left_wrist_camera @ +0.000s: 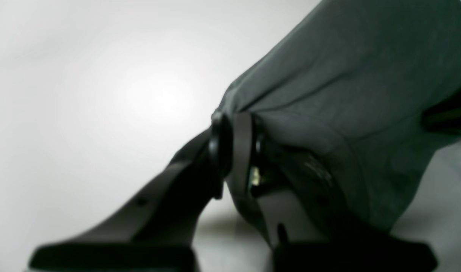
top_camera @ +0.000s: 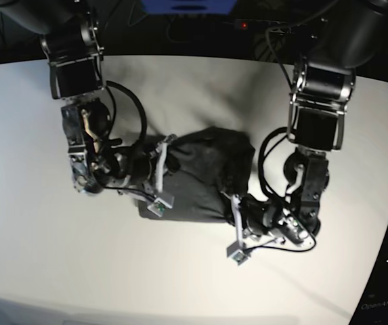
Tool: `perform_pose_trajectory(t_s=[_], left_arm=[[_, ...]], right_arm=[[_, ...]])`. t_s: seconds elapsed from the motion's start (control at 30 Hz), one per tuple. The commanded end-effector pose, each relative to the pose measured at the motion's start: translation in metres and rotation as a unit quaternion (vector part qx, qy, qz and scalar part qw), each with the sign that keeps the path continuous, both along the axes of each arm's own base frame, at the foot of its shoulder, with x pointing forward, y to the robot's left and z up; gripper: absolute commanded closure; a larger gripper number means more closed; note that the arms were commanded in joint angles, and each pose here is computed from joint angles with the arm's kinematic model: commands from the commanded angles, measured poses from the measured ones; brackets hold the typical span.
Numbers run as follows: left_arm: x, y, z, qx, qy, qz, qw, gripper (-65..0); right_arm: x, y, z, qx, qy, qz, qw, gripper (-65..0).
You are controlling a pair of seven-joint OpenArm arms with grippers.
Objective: Fold the T-shirt properly
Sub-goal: 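Lift the bundle ends with both grippers and fold them toward each other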
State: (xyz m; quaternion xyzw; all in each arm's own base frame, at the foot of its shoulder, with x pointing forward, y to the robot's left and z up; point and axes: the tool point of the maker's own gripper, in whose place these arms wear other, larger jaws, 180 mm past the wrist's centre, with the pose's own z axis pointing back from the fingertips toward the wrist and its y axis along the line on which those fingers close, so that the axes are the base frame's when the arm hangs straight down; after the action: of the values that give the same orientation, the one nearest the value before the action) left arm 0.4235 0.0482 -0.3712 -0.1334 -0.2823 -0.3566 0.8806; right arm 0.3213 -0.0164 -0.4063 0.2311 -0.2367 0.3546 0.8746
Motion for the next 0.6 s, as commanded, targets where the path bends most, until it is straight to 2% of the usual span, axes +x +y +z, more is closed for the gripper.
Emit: perform_pose_trajectory(t_s=[0.0, 0.17, 0.57], left_arm=[[0.025, -0.003, 0.034, -0.013, -0.045, 0.001, 0.999, -3.2], [0.037, 0.014, 0.047, -0.003, -0.061, 0.009, 0.998, -3.2], [0.035, 0.011, 0.046, -0.001, -0.059, 0.006, 0.998, -3.2]], right_arm=[[0.013, 0.001, 0.015, 0.008, -0.024, 0.002, 0.9997, -0.6], [0.013, 0.001, 0.015, 0.008, -0.026, 0.002, 0.9996, -0.6], [0.013, 0.002, 0.014, 0.01, -0.026, 0.002, 0.9996, -0.6]])
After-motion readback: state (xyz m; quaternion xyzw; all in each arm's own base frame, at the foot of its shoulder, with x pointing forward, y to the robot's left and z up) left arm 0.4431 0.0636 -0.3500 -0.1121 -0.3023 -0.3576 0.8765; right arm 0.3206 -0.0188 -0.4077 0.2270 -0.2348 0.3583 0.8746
